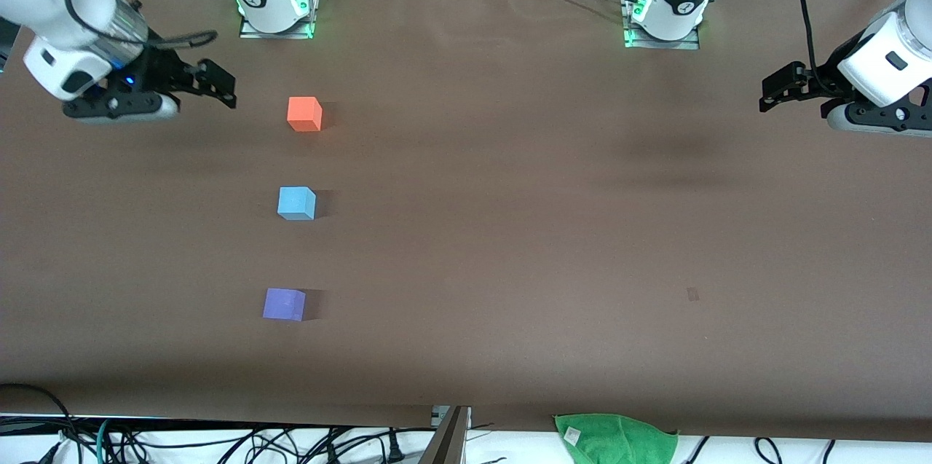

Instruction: Place blue block between orange and purple blocks

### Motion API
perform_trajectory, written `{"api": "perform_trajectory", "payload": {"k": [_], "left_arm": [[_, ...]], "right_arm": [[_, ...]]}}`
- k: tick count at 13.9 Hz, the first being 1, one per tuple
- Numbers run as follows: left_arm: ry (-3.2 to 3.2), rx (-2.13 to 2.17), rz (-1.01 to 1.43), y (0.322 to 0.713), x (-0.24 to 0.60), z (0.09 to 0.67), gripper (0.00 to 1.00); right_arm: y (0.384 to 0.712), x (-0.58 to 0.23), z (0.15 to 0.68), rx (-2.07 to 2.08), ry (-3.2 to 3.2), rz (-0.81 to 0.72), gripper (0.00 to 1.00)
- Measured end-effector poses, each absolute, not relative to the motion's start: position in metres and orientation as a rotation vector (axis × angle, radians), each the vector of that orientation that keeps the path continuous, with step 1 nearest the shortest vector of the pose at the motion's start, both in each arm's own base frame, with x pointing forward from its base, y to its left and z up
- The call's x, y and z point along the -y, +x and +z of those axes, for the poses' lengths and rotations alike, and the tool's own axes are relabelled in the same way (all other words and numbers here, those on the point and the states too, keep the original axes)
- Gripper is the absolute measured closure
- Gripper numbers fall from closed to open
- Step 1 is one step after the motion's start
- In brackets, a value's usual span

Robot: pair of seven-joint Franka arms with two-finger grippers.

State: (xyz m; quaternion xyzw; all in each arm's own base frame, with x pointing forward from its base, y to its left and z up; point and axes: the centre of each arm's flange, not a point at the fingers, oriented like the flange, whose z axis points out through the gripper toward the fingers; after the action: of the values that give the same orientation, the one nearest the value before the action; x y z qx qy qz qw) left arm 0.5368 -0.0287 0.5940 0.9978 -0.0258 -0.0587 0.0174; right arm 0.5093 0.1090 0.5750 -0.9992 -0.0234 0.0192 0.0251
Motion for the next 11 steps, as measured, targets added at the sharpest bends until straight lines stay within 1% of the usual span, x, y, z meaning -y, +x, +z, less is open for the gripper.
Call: {"api": "perform_trajectory", "payload": {"k": [2, 5, 11], "left_arm": [[3.100, 0.081, -0.182, 0.537, 0.029, 0.594, 0.00], [3.101, 0.086, -0.182, 0.537, 0.031, 0.594, 0.00], [3.101, 0.090, -0.182, 0.537, 0.032, 0.594, 0.00]], "right_arm": [[0.504, -0.107, 0.587, 0.088, -3.115, 0.021, 0.00], [0.513, -0.106, 0.593, 0.094, -3.125, -0.005, 0.00], [0.532, -0.061, 0.585, 0.123, -3.134, 0.040, 0.00]]}}
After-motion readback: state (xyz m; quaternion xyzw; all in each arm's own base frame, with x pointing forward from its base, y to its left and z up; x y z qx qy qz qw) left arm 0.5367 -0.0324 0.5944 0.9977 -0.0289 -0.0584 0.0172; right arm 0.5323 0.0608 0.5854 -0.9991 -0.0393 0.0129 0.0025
